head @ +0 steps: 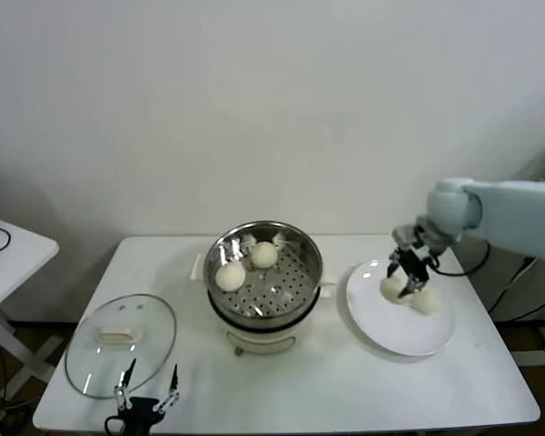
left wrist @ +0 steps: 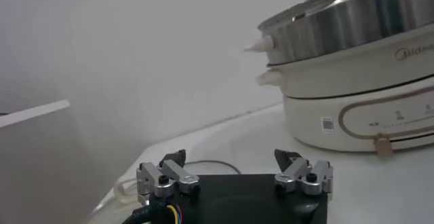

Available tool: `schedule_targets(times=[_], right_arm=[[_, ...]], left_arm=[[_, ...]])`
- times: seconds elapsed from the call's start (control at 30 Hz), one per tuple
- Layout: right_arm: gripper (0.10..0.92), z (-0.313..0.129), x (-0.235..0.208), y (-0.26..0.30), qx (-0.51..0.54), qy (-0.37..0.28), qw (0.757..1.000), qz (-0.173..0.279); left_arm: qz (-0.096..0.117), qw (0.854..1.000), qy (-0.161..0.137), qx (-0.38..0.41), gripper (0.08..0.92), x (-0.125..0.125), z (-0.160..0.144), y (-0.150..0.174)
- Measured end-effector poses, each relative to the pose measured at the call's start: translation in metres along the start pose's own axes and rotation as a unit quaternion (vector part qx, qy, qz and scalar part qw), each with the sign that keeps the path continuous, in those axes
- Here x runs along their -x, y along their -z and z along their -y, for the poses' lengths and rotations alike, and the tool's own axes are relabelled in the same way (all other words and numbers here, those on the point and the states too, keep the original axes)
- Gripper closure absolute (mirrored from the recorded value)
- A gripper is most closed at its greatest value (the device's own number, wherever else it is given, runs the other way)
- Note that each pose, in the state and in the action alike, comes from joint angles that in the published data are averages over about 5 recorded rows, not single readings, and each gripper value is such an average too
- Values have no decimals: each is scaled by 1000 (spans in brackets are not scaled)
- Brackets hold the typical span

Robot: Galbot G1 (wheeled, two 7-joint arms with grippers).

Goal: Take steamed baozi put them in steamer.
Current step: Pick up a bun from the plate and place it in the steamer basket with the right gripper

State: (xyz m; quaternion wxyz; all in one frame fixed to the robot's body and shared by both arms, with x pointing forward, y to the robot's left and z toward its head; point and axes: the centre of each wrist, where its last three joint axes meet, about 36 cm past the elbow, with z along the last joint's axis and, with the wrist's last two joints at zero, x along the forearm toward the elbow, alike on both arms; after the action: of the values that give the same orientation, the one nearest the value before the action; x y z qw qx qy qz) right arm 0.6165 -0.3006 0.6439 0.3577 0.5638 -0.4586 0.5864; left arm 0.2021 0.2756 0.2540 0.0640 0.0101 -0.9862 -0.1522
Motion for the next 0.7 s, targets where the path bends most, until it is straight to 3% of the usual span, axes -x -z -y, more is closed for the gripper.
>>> schedule_targets(times=[0.2, 0.37, 0.5, 0.7], right_arm=[[462, 24, -70, 62, -136, -34, 990, 12], [462, 32, -101, 129, -282, -60, 957, 6], [462, 33, -104, 174, -383, -74, 921, -6], [462, 38, -73, 226, -492, -73, 867, -17]], left_arm=[[-2, 1000, 0, 0, 177, 0, 2, -2], [-4, 1000, 1, -1, 177, 0, 4, -3], [-4, 1000, 1, -1, 177, 1, 5, -4], [-2, 1000, 3, -1, 177, 3, 5, -4]])
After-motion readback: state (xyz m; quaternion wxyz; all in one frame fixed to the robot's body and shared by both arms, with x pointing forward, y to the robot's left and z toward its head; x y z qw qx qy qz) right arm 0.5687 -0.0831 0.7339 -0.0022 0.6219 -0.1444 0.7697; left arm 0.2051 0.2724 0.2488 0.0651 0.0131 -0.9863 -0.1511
